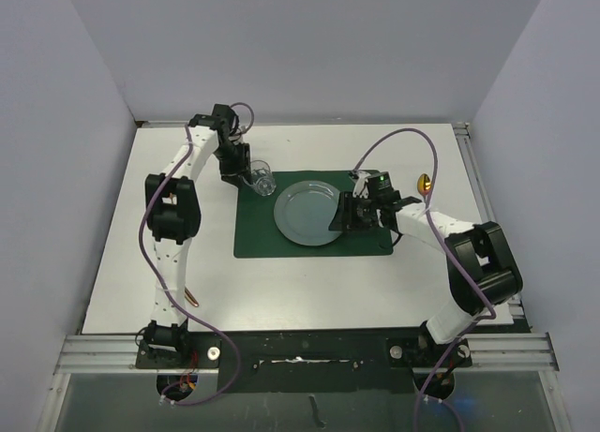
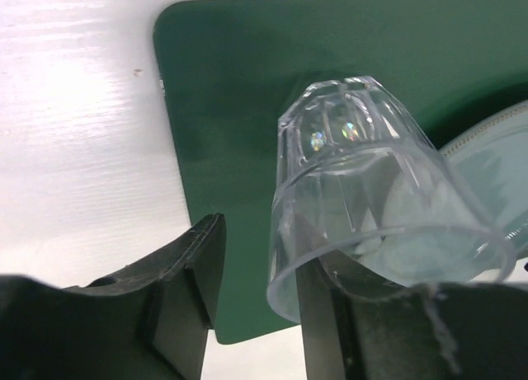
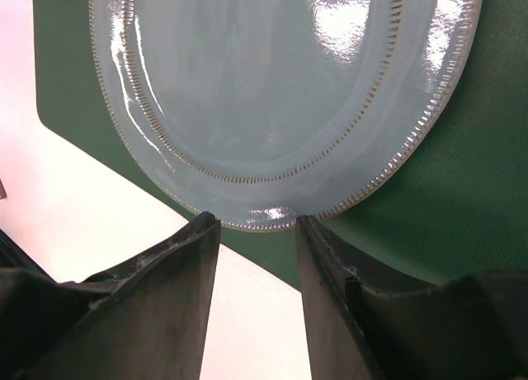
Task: Set the dinner table for one person
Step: Place the cup on the napkin.
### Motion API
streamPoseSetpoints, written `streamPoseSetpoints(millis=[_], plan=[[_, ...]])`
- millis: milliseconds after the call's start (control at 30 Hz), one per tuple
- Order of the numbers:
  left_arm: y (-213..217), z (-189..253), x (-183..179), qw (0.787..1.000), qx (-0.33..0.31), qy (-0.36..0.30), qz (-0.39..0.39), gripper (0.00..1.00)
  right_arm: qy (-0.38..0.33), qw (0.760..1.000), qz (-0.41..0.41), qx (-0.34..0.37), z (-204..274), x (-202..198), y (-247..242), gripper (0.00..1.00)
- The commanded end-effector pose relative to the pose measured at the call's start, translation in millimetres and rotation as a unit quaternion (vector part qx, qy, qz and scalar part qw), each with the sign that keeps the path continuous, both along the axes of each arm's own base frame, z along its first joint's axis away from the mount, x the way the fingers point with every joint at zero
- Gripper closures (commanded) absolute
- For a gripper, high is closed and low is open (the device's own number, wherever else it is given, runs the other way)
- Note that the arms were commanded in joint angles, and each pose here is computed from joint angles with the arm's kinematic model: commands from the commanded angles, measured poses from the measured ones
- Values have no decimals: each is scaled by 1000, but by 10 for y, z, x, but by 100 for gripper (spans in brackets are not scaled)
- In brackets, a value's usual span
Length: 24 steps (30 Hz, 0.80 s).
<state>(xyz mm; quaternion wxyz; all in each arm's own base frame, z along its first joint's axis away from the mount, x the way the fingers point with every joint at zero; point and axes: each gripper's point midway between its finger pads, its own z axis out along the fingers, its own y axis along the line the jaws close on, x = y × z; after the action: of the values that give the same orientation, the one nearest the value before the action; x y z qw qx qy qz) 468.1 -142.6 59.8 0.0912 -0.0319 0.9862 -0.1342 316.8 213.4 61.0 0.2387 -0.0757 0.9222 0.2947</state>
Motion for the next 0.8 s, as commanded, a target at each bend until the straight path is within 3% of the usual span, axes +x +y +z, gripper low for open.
streamPoseSetpoints(millis=[0, 33, 367, 767], plan=[[-157, 210, 139, 998, -38, -39, -9, 60, -38, 999, 10, 26, 235, 174, 151, 57], [-167, 287, 162, 998, -42, -48, -8, 55, -38, 999, 11, 26, 236, 176, 159, 57], [-244, 651, 194, 992, -74, -105, 1, 38, -53, 998, 14, 23, 383, 227, 175, 57], [-383, 1393, 108, 961, -148, -234, 20, 31, -100, 994, 15, 30, 685, 600, 398, 57]])
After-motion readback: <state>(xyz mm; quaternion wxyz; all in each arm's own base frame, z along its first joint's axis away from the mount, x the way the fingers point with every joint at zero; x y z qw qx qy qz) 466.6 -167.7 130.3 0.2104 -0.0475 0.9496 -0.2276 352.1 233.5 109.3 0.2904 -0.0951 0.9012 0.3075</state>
